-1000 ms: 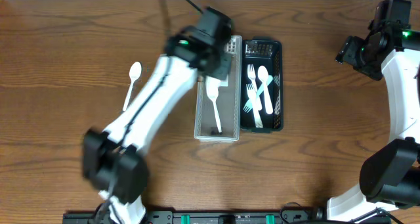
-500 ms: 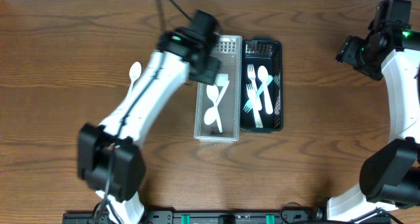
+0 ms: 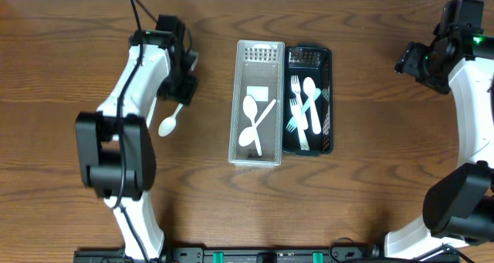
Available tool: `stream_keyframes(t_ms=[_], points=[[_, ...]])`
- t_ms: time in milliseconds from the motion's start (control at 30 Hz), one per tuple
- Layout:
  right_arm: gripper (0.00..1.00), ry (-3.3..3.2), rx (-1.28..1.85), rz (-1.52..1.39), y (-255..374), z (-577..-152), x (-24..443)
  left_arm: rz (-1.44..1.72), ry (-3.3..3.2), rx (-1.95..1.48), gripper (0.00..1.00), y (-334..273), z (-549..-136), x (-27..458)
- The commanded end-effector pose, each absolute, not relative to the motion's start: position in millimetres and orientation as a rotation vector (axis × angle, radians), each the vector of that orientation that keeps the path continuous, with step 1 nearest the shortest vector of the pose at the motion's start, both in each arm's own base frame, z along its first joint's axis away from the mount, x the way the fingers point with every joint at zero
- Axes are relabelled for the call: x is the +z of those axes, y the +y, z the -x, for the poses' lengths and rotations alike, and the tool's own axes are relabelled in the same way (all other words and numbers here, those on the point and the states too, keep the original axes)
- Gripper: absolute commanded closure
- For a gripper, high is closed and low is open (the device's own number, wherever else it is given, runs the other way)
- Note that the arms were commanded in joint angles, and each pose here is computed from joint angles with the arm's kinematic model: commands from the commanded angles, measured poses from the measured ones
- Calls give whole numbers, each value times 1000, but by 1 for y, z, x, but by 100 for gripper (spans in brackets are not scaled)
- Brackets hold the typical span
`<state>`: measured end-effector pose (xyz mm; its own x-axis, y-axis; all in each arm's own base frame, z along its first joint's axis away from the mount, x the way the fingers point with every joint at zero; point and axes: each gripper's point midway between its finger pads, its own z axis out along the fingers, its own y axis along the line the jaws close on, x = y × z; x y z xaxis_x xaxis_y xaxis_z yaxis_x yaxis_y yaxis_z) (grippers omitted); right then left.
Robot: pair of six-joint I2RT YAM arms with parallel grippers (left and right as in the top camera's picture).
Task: Pack container
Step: 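Place the spoon into the clear tray and open, then grasp another white spoon with the left gripper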
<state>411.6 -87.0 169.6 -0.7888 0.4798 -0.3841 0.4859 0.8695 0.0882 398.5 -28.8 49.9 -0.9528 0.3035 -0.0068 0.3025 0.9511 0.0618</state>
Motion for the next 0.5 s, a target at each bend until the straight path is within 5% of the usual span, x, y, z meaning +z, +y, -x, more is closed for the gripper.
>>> stream_keyframes(t_ms=[0,467], points=[[24,2654,-28,-712,-90,-410,166,-519,3145,98,46,-17,-391,32],[24,2654,-28,-712,-90,-410,166,-560,3265,12,61,-22,-377,-15]])
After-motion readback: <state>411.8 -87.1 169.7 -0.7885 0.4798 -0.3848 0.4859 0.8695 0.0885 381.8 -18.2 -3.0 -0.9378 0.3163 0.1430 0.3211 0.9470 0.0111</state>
